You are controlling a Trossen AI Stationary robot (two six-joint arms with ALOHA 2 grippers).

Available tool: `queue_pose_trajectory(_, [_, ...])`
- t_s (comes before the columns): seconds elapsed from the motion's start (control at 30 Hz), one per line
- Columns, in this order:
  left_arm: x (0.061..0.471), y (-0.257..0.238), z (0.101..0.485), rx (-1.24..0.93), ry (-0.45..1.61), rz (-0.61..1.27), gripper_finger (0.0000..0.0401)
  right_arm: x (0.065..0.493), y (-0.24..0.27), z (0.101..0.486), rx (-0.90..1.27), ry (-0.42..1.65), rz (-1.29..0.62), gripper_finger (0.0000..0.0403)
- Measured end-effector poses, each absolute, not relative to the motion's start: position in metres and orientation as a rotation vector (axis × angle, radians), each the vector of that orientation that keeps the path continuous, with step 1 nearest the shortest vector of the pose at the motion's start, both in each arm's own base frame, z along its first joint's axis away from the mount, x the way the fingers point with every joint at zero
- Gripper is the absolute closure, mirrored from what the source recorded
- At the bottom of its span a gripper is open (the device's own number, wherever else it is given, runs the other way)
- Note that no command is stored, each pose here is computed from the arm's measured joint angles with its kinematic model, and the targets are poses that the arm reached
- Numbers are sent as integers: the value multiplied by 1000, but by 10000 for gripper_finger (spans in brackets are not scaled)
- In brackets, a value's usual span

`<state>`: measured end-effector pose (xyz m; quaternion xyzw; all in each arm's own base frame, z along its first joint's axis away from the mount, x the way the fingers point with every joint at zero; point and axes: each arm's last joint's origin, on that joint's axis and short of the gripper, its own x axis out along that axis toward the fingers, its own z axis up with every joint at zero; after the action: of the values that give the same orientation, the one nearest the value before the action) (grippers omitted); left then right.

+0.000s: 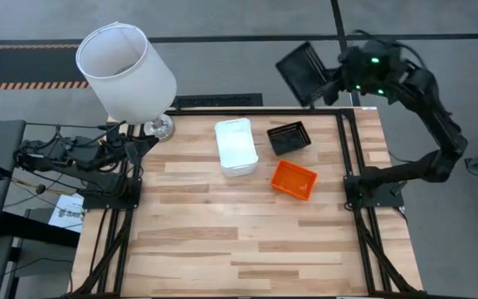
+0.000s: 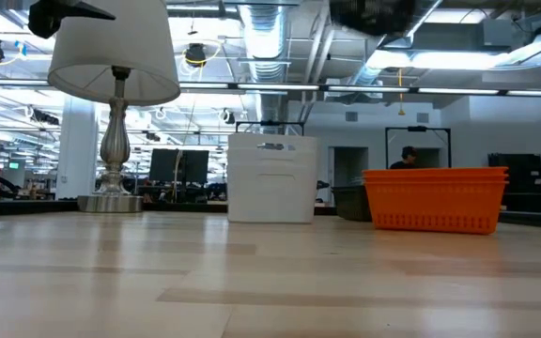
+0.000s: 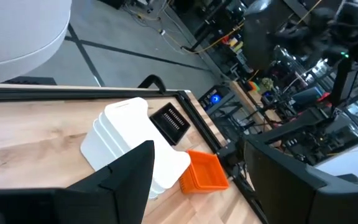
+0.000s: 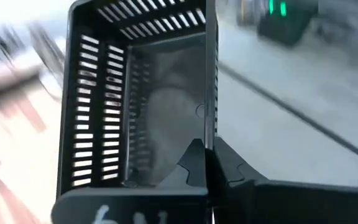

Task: Stack baskets by color
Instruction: Stack the left black bin on the black bins

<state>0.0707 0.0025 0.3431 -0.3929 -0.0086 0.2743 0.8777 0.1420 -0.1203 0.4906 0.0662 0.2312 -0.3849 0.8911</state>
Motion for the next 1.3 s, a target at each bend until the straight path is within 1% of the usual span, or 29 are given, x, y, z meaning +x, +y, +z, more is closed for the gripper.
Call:
queue_pose_trajectory(0.1, [70, 3, 342, -815, -11, 576, 163, 150, -139, 470, 116, 646, -806, 400])
queue_pose_trajectory(0.17, [70, 3, 341, -809, -2, 580, 163, 158, -152, 452, 90, 763, -778, 399])
queue_pose_trajectory(0.33, [70, 3, 339, -795, 13, 598, 163, 182, -179, 406, -26, 984, -584, 397])
queue_pose_trajectory(0.5, [69, 3, 339, -790, 11, 607, 163, 200, -199, 361, -95, 1171, -423, 397])
queue_pose_trajectory(0.6, [69, 4, 338, -782, 21, 617, 163, 210, -207, 339, -103, 1215, -309, 386])
queue_pose_trajectory(0.7, [68, 4, 336, -775, 39, 626, 163, 219, -214, 321, -117, 1264, -229, 388])
queue_pose_trajectory(0.8, [68, 4, 335, -774, 42, 628, 163, 224, -218, 311, -127, 1278, -152, 396])
queue_pose_trajectory(0.9, [68, 4, 335, -773, 41, 630, 163, 225, -221, 302, -110, 1285, -59, 396])
queue_pose_trajectory(1.1, [68, 4, 336, -770, 31, 644, 163, 227, -235, 282, -86, 1330, 8, 376])
queue_pose_trajectory(1.3, [68, 5, 336, -768, 22, 656, 163, 230, -244, 264, -104, 1375, 100, 388])
